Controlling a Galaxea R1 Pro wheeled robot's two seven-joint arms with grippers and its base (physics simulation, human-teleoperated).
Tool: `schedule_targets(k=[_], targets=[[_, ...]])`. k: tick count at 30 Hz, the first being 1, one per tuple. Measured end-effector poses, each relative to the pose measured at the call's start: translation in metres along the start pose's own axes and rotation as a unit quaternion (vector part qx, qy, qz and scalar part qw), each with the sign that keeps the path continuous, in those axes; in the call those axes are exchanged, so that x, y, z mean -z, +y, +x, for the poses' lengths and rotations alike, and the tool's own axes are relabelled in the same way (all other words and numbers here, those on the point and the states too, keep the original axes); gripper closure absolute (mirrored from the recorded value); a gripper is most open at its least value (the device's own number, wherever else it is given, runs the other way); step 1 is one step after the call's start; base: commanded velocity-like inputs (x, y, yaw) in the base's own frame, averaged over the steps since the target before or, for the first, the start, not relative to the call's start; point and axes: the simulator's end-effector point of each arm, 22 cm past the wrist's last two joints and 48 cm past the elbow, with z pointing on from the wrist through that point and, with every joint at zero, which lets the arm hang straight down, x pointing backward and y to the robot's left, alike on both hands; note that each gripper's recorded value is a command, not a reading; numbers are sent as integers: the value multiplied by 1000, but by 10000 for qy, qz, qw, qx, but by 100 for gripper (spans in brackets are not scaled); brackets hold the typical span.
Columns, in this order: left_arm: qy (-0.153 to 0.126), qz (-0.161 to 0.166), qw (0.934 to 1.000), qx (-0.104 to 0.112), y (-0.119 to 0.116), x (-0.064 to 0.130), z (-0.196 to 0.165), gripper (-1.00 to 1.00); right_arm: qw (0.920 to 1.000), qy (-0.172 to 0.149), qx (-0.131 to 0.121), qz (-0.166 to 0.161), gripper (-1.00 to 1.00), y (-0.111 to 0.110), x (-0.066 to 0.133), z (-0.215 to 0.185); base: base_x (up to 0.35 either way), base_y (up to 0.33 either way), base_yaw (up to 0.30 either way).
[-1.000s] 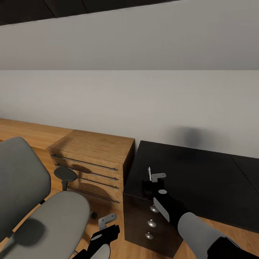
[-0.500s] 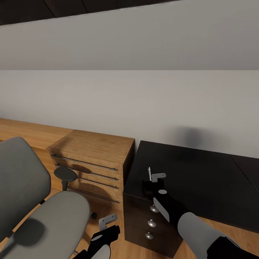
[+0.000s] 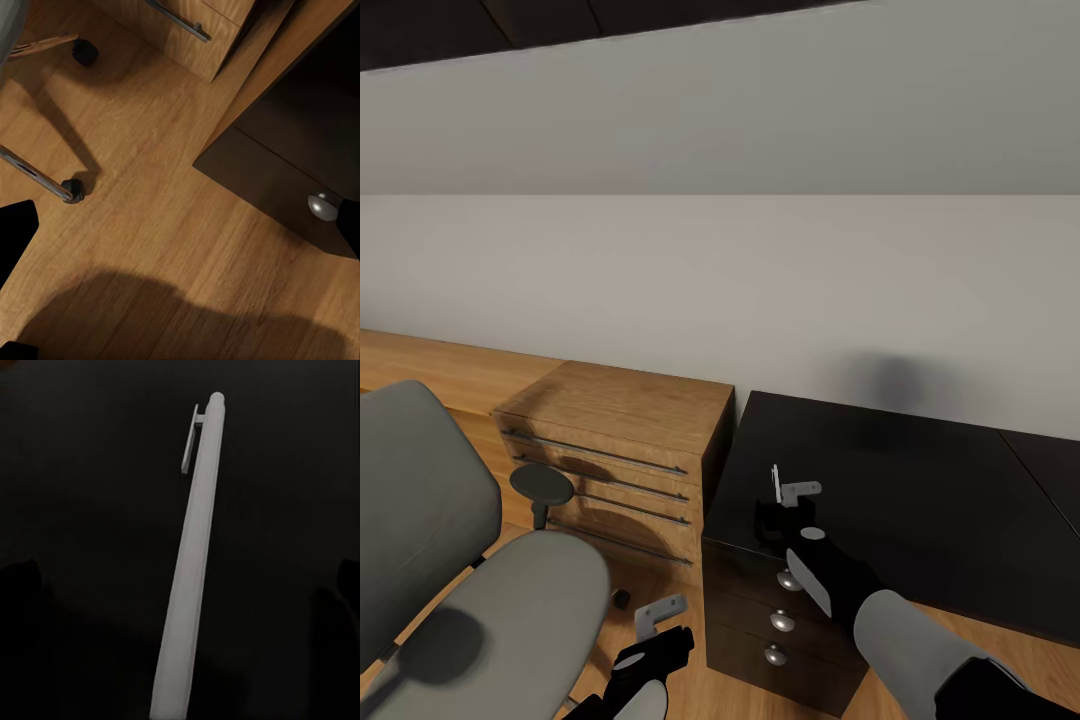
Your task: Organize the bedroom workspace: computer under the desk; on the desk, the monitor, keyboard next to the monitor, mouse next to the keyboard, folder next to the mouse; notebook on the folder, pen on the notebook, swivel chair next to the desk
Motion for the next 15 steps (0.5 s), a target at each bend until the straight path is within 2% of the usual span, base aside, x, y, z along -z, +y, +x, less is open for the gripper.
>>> schedule_targets(k=[3, 6, 15], targets=[[0, -1, 10000, 0, 0, 0, 0, -100, 9998, 8, -169, 43, -100, -4, -1, 1, 0, 0, 0], [-1, 1, 10000, 0, 0, 0, 0, -100, 9988, -16, -469, 109, -100, -10, -1, -1, 0, 0, 0], [4, -2, 10000, 2, 0, 0, 0, -100, 9985, -22, -541, 119, -100, -11, -1, -2, 0, 0, 0]])
